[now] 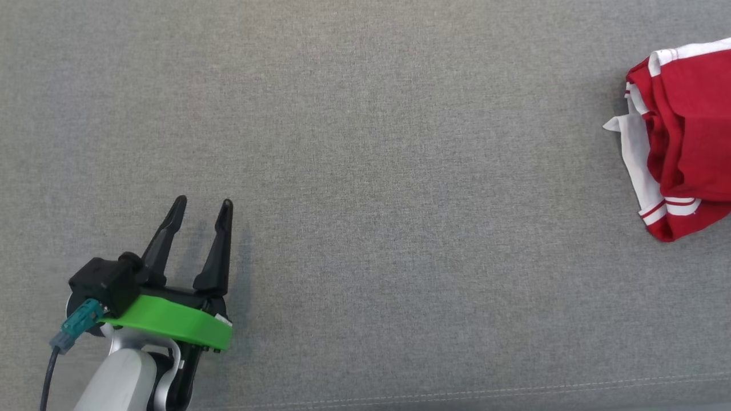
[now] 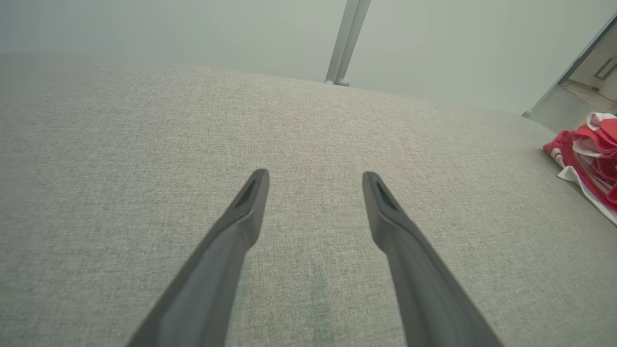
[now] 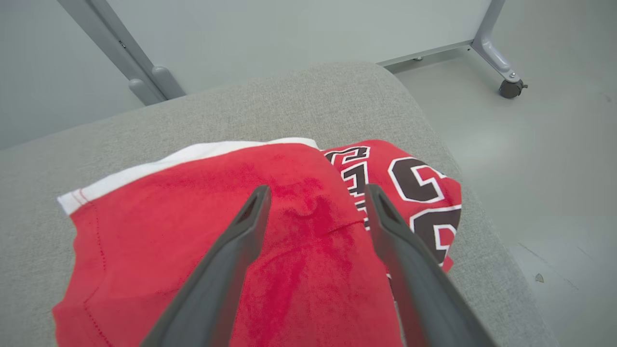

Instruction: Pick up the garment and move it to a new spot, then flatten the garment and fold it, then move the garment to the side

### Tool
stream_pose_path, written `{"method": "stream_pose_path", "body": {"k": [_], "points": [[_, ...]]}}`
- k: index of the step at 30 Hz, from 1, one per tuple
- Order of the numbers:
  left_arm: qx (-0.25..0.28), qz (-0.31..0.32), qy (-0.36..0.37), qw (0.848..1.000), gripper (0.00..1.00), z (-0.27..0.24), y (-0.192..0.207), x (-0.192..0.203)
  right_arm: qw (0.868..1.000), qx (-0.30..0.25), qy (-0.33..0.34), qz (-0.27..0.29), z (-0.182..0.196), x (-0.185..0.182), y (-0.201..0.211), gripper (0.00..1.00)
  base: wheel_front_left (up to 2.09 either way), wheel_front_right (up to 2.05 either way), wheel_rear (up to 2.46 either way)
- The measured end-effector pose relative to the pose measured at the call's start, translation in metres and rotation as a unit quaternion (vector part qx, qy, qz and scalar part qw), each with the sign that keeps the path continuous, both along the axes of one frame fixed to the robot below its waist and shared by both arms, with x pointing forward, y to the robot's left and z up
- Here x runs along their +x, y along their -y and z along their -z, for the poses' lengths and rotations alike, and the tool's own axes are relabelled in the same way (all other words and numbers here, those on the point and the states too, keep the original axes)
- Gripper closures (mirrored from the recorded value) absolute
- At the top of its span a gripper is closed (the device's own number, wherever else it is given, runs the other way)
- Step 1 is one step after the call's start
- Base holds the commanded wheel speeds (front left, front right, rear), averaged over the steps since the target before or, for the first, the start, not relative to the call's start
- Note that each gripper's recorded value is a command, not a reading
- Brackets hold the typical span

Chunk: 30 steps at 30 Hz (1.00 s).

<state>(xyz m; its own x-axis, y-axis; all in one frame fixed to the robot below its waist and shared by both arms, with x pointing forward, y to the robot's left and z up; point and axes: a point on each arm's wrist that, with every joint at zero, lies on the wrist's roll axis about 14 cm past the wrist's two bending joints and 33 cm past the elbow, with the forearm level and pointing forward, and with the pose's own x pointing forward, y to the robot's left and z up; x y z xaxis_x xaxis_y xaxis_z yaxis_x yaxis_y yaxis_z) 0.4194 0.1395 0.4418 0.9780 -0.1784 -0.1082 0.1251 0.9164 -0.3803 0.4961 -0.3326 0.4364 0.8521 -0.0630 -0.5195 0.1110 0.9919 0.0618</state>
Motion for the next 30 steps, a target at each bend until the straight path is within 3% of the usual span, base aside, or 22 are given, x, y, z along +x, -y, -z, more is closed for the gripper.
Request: {"method": "stream_pose_path", "body": {"k": [4, 7, 12, 18, 23, 30], "points": [[0.015, -0.015, -0.004, 1.0, 0.0, -0.001, -0.01, -0.008, 0.993, -0.033, 0.105, -0.05, -0.048, 0.008, -0.023, 0.0, 0.0, 0.0, 0.0], [0.027, -0.026, -0.009, 0.999, 0.0, 0.0, -0.016, -0.016, 0.981, -0.043, 0.178, -0.056, -0.078, 0.005, -0.033, 0.0, 0.0, 0.0, 0.0], [0.057, -0.028, 0.003, 0.998, 0.0, -0.008, -0.023, -0.024, 0.972, -0.031, 0.224, -0.066, -0.078, -0.026, -0.063, 0.0, 0.0, 0.0, 0.0], [0.08, -0.033, -0.012, 0.996, 0.0, -0.001, -0.03, -0.048, 0.967, -0.025, 0.241, -0.083, -0.063, -0.073, -0.093, 0.0, 0.0, 0.0, 0.0], [0.082, -0.033, 0.002, 0.996, 0.0, -0.01, -0.028, -0.058, 0.973, -0.032, 0.218, -0.074, -0.044, -0.107, -0.093, 0.0, 0.0, 0.0, 0.0], [0.091, -0.064, 0.001, 0.994, 0.0, -0.011, -0.044, -0.075, 0.971, -0.027, 0.219, -0.088, -0.04, -0.129, -0.113, 0.0, 0.0, 0.0, 0.0]]}}
